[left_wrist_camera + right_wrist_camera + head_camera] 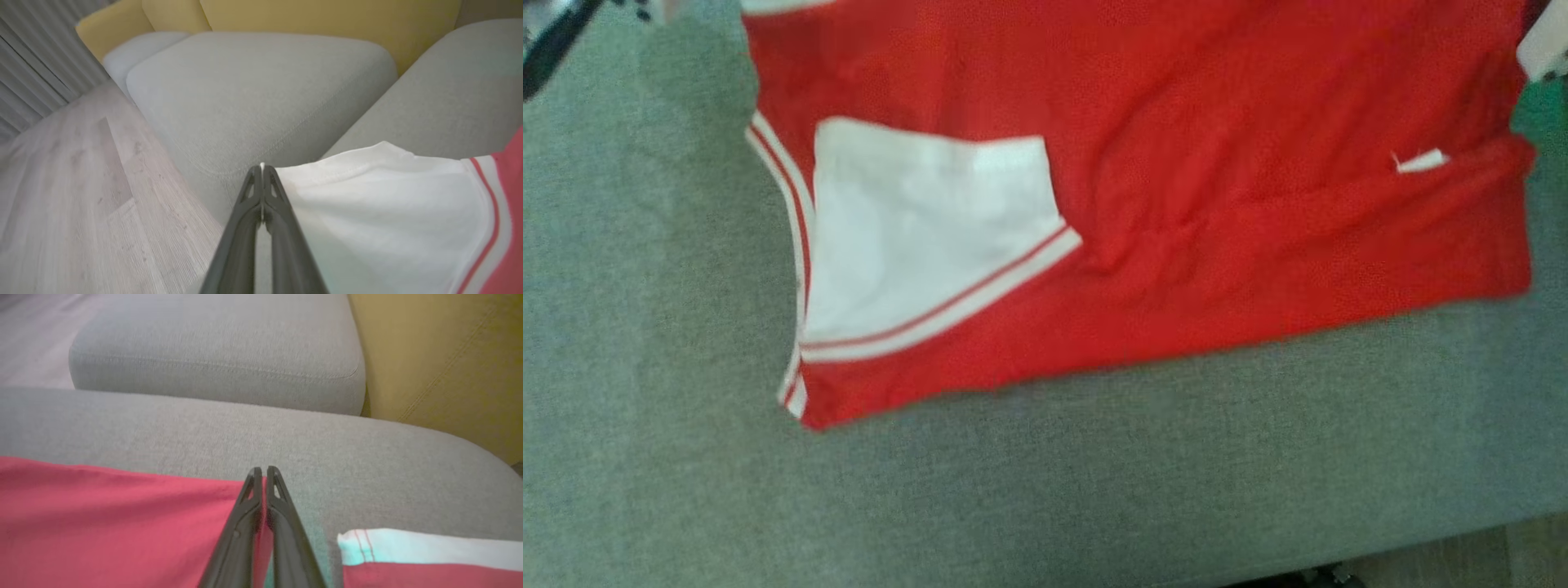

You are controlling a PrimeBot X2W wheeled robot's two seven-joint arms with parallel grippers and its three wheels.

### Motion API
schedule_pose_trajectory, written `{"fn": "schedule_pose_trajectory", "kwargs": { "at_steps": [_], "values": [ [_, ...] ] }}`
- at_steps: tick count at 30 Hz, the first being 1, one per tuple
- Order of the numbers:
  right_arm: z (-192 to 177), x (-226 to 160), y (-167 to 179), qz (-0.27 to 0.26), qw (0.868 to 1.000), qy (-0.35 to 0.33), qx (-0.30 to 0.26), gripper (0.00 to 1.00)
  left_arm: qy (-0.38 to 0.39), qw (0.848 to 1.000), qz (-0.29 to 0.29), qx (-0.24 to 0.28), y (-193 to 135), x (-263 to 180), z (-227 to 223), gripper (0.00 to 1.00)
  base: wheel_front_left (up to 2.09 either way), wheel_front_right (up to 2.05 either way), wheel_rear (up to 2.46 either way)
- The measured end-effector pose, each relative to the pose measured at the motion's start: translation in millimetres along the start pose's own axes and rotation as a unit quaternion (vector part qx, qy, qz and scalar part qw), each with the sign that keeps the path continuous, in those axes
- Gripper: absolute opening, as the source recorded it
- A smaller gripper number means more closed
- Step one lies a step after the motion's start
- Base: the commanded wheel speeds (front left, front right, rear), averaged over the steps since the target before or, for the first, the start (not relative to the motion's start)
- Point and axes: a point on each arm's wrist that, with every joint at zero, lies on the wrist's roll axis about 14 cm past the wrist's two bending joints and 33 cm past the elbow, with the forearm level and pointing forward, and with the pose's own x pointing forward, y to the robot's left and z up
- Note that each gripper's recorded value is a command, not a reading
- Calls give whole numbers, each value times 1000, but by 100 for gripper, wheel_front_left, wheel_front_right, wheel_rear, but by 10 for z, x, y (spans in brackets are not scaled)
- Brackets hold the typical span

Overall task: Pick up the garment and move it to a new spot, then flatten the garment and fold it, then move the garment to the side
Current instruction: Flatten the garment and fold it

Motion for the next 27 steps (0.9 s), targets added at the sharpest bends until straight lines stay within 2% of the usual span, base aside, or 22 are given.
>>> {"fn": "schedule_pose_trajectory", "kwargs": {
  "at_steps": [5,10,20,24,25,27],
  "values": [
    [221,-12,-29,-5,998,-52,32,0,-36,999,20,2,115,-39,171,0,0,0,0],
    [327,-53,92,14,995,-78,52,0,-55,998,16,-3,58,-161,245,0,0,0,0],
    [61,-425,187,30,994,-82,67,0,-60,998,20,-3,-312,-773,-30,0,0,0,0],
    [-41,-590,168,26,993,-84,78,0,-61,998,21,-24,-561,-1053,-104,0,0,0,0],
    [-170,-721,122,15,993,-79,83,0,-58,997,28,-41,-712,-1310,-154,0,0,0,0],
    [-213,-775,99,9,993,-79,88,0,-61,997,32,-46,-769,-1408,-132,0,0,0,0]
  ]
}}
